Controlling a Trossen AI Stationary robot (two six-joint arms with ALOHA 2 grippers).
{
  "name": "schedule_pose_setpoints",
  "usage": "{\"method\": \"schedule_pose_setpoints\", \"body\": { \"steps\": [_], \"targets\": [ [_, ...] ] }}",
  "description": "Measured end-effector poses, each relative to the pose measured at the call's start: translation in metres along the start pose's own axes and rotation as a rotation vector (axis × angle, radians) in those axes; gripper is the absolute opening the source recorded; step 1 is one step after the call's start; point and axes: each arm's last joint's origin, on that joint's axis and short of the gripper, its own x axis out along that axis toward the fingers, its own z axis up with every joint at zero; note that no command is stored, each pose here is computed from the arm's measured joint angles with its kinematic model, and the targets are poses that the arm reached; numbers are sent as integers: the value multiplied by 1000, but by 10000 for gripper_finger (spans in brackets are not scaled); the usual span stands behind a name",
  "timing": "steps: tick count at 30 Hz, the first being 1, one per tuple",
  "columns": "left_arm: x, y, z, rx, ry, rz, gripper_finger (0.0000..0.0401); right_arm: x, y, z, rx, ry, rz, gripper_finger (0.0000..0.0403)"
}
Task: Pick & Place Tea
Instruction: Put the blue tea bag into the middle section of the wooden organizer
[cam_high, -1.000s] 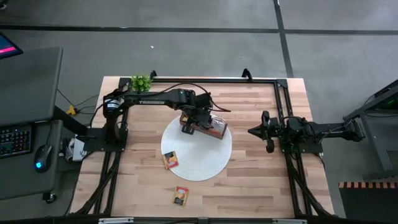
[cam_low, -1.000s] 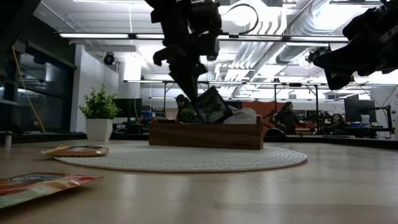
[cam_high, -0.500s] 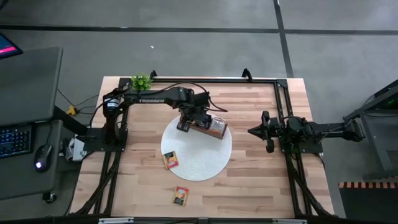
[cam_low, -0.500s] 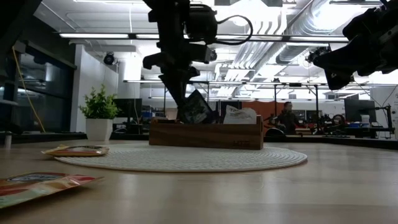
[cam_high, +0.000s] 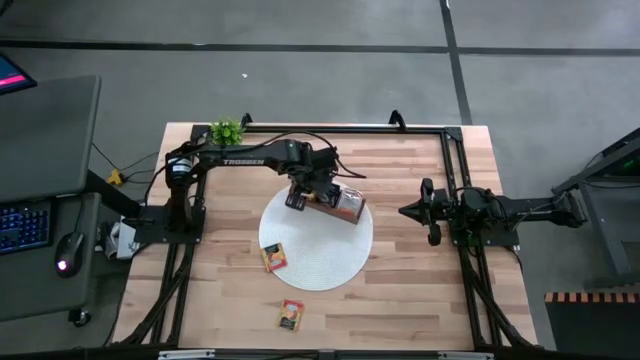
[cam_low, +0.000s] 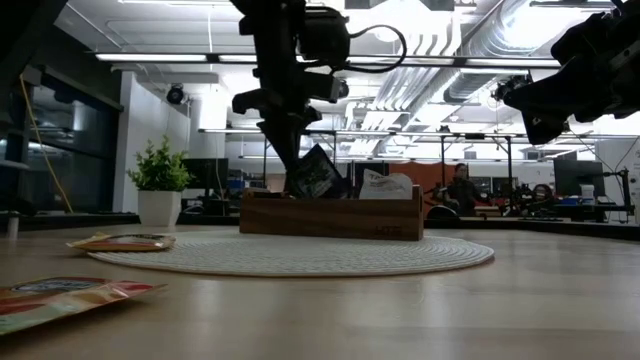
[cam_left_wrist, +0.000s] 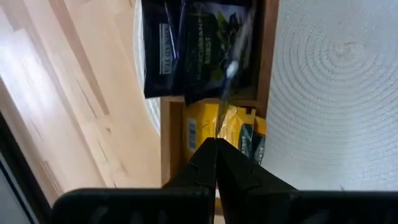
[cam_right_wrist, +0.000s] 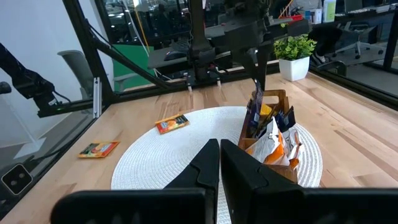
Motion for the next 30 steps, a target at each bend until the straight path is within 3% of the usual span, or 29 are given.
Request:
{"method": "schedule_pose_setpoints", "body": {
  "steps": [13,23,30],
  "targets": [
    [-29,7,5,-1,8,29,0,0,0,0,0,0,0,12],
    [-9,-8,14,16,37,-98,0,0,0,0,0,0,0,12],
    [-2,-9,19,24,52,-45,0,0,0,0,0,0,0,12]
  ]
}}
